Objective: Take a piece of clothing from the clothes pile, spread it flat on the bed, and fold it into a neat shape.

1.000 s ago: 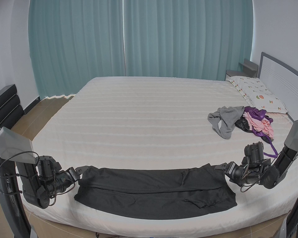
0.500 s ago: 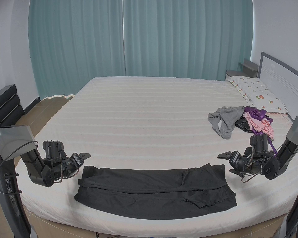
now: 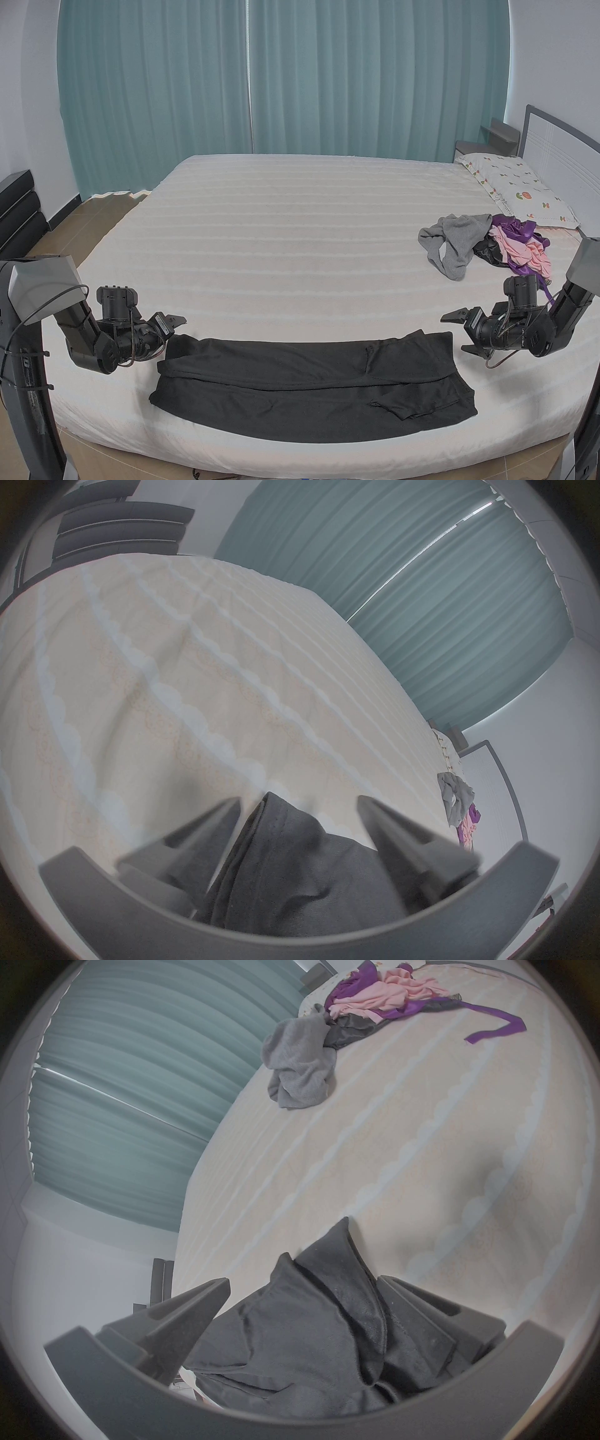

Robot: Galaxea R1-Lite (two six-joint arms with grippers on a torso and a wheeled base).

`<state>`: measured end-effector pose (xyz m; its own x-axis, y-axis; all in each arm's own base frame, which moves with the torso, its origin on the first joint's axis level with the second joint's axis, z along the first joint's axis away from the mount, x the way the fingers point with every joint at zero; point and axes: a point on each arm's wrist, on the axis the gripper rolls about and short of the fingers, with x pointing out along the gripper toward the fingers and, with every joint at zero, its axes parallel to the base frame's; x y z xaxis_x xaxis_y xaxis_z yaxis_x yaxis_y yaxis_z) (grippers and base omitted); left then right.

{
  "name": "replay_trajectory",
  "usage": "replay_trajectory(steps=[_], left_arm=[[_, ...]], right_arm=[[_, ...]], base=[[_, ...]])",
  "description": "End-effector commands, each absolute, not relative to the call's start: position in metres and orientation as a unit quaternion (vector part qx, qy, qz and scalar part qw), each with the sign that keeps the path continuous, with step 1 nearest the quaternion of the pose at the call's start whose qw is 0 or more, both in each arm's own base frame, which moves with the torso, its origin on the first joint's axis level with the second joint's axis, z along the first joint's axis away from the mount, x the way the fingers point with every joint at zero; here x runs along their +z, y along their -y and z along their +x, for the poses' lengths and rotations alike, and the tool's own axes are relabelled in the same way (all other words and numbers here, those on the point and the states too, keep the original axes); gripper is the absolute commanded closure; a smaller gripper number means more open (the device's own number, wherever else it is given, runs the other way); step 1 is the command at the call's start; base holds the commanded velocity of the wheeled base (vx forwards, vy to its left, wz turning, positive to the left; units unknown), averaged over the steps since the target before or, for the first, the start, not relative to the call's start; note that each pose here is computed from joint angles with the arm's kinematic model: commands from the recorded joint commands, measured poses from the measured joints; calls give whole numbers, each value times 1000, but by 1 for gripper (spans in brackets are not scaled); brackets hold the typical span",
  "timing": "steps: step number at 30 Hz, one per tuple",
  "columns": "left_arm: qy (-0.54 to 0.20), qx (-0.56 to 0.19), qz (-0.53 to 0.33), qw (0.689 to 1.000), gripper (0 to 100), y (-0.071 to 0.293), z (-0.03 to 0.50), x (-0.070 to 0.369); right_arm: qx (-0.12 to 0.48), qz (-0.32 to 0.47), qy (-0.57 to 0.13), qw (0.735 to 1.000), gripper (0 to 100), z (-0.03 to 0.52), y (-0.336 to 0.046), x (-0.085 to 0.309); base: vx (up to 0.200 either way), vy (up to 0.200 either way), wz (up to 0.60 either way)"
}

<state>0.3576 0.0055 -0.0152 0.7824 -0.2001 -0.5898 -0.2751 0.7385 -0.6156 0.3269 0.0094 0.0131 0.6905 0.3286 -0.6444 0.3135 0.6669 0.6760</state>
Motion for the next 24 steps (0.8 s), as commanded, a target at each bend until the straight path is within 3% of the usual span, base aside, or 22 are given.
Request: replay_trajectory(steps=[1,24], left_arm=[[-337,25,-360,870,100,-5,358,-24],[-314,56,-380,868,100,-15,357,-12]], right_arm=[[-2,408,-408,817,0,329,-9,0],[18,392,-379,838,0,346,-12,-28]], base=[[0,0,0],[0,0,0]])
